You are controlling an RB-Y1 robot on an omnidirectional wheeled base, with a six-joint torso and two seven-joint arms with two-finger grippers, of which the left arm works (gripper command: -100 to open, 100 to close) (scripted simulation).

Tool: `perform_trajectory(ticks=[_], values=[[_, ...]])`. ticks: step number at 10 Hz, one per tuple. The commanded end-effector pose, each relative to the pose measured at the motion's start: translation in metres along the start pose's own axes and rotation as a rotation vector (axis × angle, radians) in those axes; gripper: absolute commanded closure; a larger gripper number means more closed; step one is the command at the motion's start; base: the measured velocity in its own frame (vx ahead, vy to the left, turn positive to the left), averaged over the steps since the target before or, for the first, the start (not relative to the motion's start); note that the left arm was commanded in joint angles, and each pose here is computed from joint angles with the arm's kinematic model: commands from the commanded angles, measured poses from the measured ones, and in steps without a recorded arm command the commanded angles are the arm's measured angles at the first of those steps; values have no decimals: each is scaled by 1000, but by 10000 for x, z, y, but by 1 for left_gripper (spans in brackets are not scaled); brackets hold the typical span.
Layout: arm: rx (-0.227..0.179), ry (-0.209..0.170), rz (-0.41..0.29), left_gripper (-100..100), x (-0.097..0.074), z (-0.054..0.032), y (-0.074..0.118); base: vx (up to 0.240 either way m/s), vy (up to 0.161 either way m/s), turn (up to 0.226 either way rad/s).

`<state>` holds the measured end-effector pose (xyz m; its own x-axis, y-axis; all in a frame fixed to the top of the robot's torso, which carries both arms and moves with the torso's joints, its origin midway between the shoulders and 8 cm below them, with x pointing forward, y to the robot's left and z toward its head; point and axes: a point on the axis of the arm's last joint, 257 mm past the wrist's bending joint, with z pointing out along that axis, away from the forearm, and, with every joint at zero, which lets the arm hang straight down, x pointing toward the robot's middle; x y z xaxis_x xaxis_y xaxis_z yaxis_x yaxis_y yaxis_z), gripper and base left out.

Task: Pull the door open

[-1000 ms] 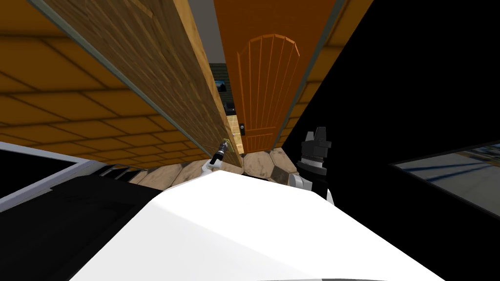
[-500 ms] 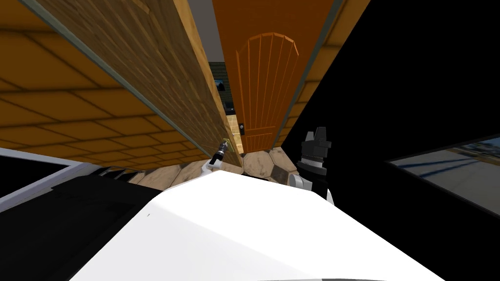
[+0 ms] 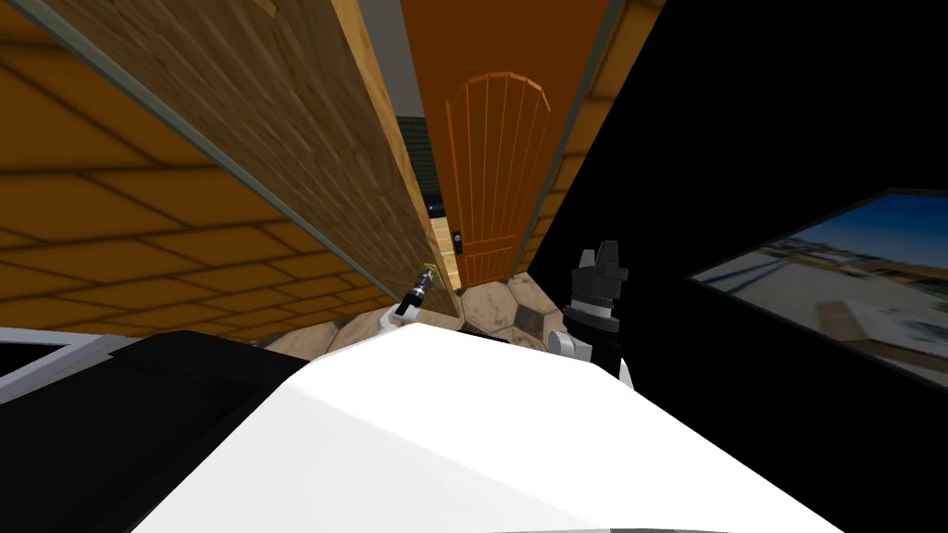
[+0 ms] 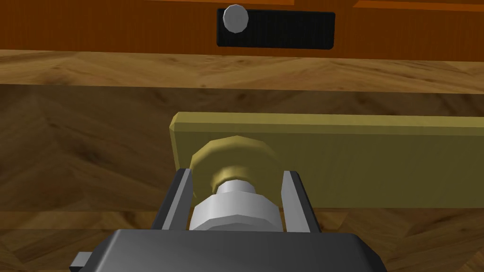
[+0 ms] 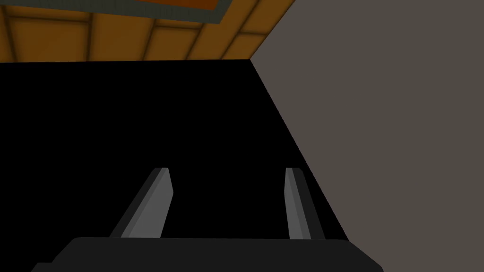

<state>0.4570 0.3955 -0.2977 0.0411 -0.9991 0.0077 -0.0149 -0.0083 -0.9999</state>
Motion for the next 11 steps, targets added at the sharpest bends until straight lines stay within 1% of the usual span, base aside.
perform_trajectory(ticks=[1, 4, 6, 8, 9, 10, 11], values=[[7, 22, 8, 100, 2, -70, -22, -192, 120, -184], [12, 63, 11, 100, 72, -161, -22, -179, 115, -161], [14, 100, 10, 100, 136, -246, -17, -169, 144, -184], [15, 128, 9, 100, 185, -314, -10, -191, 141, -180], [13, 126, 4, 100, 222, -288, 5, -105, 40, -57], [13, 143, 4, 100, 229, -354, 15, -116, 58, -97], [14, 151, 5, 100, 218, -391, 13, -215, 84, -179]])
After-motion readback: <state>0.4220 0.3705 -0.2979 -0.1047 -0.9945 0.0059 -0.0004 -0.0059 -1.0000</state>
